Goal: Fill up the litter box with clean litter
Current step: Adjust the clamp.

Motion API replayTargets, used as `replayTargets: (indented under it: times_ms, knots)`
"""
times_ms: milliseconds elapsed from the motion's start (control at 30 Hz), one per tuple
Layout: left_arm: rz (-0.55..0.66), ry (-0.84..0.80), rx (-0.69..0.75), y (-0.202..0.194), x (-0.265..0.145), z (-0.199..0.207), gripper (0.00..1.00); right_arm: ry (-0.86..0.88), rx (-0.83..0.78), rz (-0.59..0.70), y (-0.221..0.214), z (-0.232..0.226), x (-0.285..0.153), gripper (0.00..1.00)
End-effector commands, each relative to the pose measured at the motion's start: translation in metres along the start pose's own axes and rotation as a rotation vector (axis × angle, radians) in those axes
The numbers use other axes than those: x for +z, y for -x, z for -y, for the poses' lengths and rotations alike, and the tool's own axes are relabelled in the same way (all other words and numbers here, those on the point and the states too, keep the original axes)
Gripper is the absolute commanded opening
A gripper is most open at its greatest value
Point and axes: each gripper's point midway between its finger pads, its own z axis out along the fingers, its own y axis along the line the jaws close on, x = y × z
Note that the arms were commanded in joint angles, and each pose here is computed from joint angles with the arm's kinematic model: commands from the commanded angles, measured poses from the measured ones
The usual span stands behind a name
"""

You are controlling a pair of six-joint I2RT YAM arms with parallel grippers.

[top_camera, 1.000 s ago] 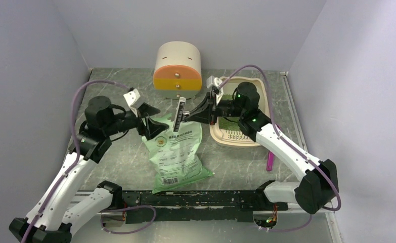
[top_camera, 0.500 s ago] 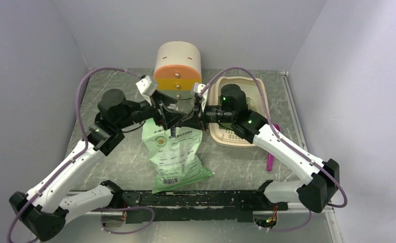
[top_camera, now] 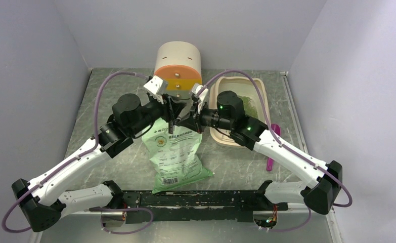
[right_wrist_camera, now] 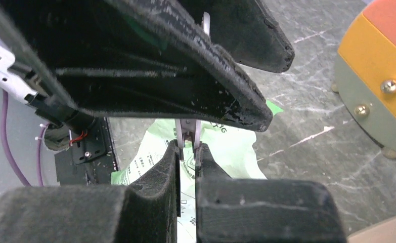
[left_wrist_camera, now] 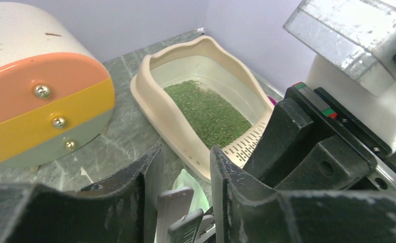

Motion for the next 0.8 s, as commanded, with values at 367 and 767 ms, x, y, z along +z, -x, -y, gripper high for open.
replayTargets:
  times_ms: [367, 767]
  knots:
    - [-0.054, 0.018, -0.015, -0.015, 0.001, 0.011, 0.05, -0.103, 0.118, 0.181, 0.038, 0.012, -0.002, 0.16]
    - [-0.017, 0.103, -0.126, -0.009, -0.006, 0.000, 0.05, -0.100, 0.160, 0.201, 0.032, 0.011, -0.001, 0.46]
